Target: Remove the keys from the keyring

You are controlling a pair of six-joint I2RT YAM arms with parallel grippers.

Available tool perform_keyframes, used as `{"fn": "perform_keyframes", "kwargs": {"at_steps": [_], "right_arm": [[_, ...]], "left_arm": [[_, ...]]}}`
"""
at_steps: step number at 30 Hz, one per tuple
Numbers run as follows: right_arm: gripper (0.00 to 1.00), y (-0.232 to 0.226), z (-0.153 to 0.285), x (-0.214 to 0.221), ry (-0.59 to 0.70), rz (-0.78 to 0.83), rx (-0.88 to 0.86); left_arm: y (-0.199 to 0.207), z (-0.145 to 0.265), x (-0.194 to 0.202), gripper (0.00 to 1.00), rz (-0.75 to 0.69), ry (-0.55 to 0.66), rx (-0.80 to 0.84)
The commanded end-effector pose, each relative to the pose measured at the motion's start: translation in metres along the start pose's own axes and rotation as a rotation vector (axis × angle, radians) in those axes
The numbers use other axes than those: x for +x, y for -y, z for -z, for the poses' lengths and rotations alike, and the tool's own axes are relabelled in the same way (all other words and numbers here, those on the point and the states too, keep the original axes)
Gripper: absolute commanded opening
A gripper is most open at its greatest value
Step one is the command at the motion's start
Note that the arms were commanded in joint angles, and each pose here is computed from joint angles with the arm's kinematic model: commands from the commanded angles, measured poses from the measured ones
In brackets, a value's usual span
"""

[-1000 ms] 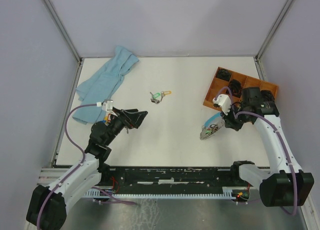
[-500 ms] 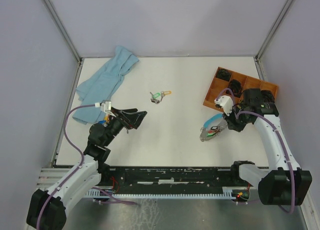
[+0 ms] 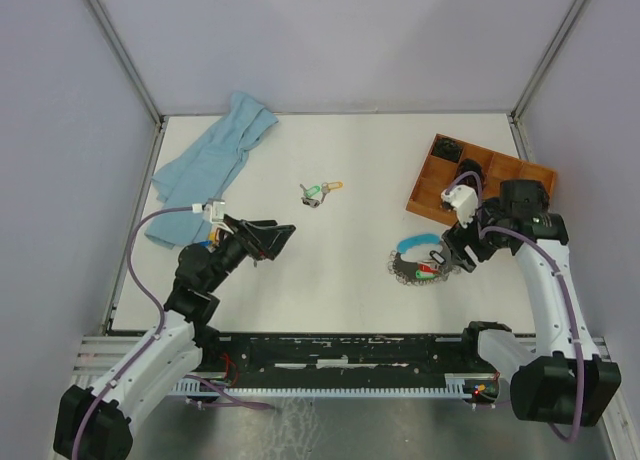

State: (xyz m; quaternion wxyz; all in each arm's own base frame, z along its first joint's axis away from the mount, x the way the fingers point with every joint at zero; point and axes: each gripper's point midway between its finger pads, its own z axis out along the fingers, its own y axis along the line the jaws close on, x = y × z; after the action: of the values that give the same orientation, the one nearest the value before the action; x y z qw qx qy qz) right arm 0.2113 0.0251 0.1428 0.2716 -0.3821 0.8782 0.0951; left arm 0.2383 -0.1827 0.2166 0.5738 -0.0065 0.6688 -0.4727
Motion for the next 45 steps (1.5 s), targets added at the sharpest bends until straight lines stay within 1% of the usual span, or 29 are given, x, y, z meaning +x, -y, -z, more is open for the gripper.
{"fn": "perform_keyframes", "kwargs": {"at_steps": [1,4,6,7,8,9,10,11,14,19,22,24,27,32,36,40,45], "right_arm": [[0.84,0.011,0.018,-0.032,0.143,-0.025,0.066],[0.92,0.018,0.032,-0.052,0.223,-0.055,0.107],[0.98,0.026,0.043,-0.070,0.292,-0.109,0.146],[1.00,0.031,0.050,-0.079,0.329,-0.133,0.172],[1.00,0.040,0.058,-0.092,0.381,-0.175,0.214],[1.00,0.047,0.066,-0.101,0.427,-0.273,0.251],[1.00,0.054,0.074,-0.109,0.465,-0.329,0.288],[1.00,0.058,0.079,-0.118,0.501,-0.374,0.292],[1.00,0.049,0.092,-0.149,0.602,-0.413,0.192],[1.00,0.023,0.116,-0.191,0.727,-0.354,-0.010],[1.00,0.018,0.134,-0.209,0.763,-0.366,-0.061],[1.00,0.016,0.143,-0.214,0.777,-0.385,-0.065],[1.00,0.021,0.161,-0.218,0.822,-0.470,0.006],[1.00,0.035,0.184,-0.208,0.818,-0.581,0.172],[1.00,0.033,0.203,-0.205,0.833,-0.633,0.230],[1.00,0.027,0.213,-0.205,0.846,-0.641,0.237],[1.00,0.017,0.213,-0.207,0.846,-0.612,0.194]], "left_arm": [[0.028,-0.005,-0.029,0.99,-0.017,0.016,0.045],[0.035,-0.007,-0.040,0.99,-0.048,0.006,0.032],[0.038,-0.008,-0.046,0.99,-0.074,0.001,0.017],[0.040,-0.009,-0.051,0.99,-0.088,0.002,0.011],[0.040,-0.010,-0.054,0.99,-0.100,-0.003,0.000],[0.043,-0.011,-0.059,0.99,-0.115,-0.005,-0.006],[0.044,-0.011,-0.064,0.99,-0.128,-0.006,-0.016],[0.045,-0.013,-0.068,0.99,-0.141,-0.007,-0.027],[0.053,-0.018,-0.084,0.99,-0.186,-0.010,-0.042],[0.070,-0.022,-0.111,0.99,-0.258,-0.021,-0.057],[0.080,-0.020,-0.131,0.99,-0.305,-0.008,-0.077],[0.084,-0.015,-0.143,0.99,-0.332,0.015,-0.102],[0.093,-0.008,-0.159,0.99,-0.364,0.051,-0.109],[0.107,0.001,-0.172,0.99,-0.391,0.070,-0.097],[0.115,0.007,-0.178,0.99,-0.401,0.082,-0.088],[0.122,0.014,-0.181,0.99,-0.404,0.089,-0.077],[0.127,0.021,-0.184,0.99,-0.409,0.099,-0.070]]}}
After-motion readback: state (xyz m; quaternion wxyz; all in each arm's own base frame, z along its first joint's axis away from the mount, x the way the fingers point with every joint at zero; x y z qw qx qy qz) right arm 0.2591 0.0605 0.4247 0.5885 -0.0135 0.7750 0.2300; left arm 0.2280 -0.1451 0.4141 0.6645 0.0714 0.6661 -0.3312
